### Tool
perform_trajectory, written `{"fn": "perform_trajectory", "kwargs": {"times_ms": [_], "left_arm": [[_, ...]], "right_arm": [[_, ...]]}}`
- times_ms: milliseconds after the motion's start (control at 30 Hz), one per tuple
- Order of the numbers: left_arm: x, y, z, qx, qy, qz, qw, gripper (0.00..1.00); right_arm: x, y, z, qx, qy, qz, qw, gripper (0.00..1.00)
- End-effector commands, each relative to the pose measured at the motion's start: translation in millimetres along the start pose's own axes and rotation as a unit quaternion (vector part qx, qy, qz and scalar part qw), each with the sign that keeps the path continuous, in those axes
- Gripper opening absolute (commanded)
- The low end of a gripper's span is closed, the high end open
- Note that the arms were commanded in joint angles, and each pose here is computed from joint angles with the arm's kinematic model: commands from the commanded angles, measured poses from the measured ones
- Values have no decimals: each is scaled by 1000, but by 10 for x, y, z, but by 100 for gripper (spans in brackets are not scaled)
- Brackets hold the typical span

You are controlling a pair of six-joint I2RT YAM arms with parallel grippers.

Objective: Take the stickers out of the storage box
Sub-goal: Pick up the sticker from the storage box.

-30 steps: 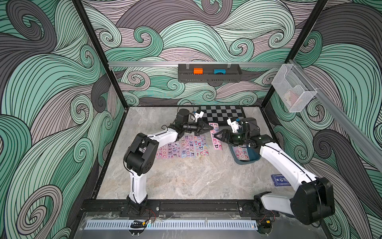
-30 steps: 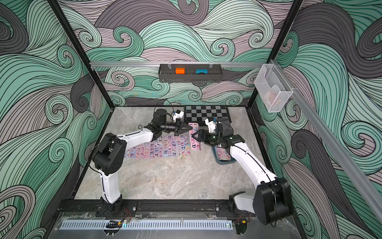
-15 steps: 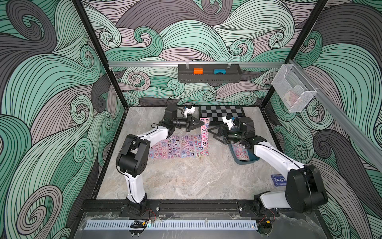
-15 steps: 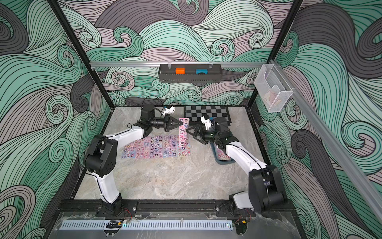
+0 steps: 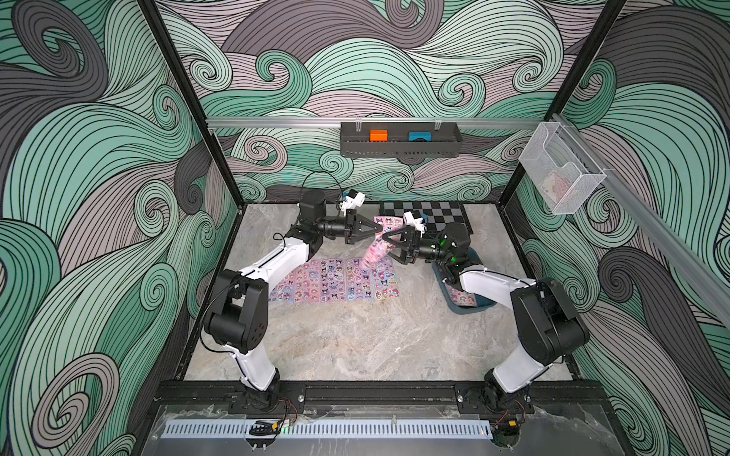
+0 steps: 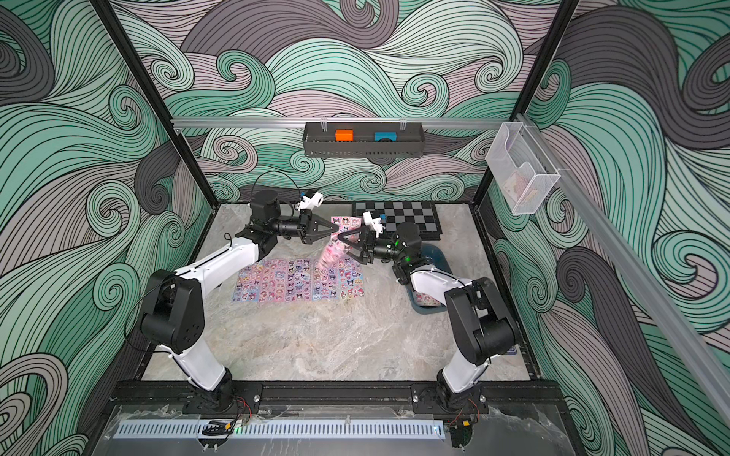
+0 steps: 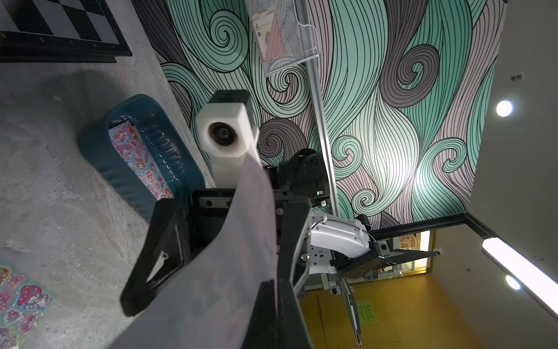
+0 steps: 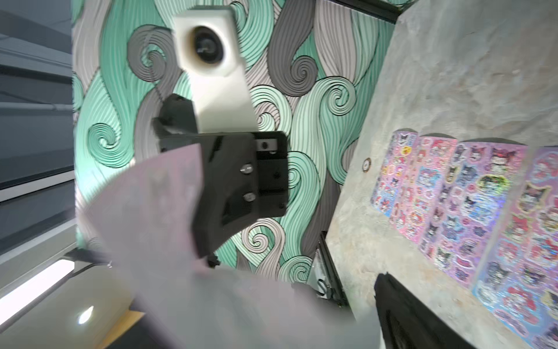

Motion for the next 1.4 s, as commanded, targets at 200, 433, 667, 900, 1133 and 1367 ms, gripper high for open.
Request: {"fn": "perform_trajectory", "kwargs": {"times_ms": [200, 433, 667, 900, 1133, 1367], "left_arm": [[-17, -233, 289, 24, -28, -15, 999, 0], [-38, -310, 365, 40, -33, -16, 999, 0], [-71, -413, 452, 69, -43, -22, 996, 0], [-85, -436, 485, 78, -43, -20, 996, 0], [-94, -452, 523, 85, -46, -19, 995, 3], [-164, -841, 827, 188, -79, -51, 978, 32]], "right_arm": [[-172, 36, 209, 15, -38, 33, 999, 80], [-279, 52, 35, -103, -58, 25, 993, 68], [-279, -52, -175, -216, -73, -5, 974, 48], [-282, -123, -240, -265, -81, -20, 961, 30], [-294, -36, -249, -284, -90, -12, 955, 7], [-259, 159, -286, -285, -94, 2, 954, 6]]}}
Point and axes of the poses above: each gripper's point midway between its finger pads, its own y axis out along the fingers, its own z axis along the line the jaws close on, x = y × z, the point moved 3 cm from there along -y, back along the fingers, and after that the axes turned 15 degrees about y, right-handed, at the moved point
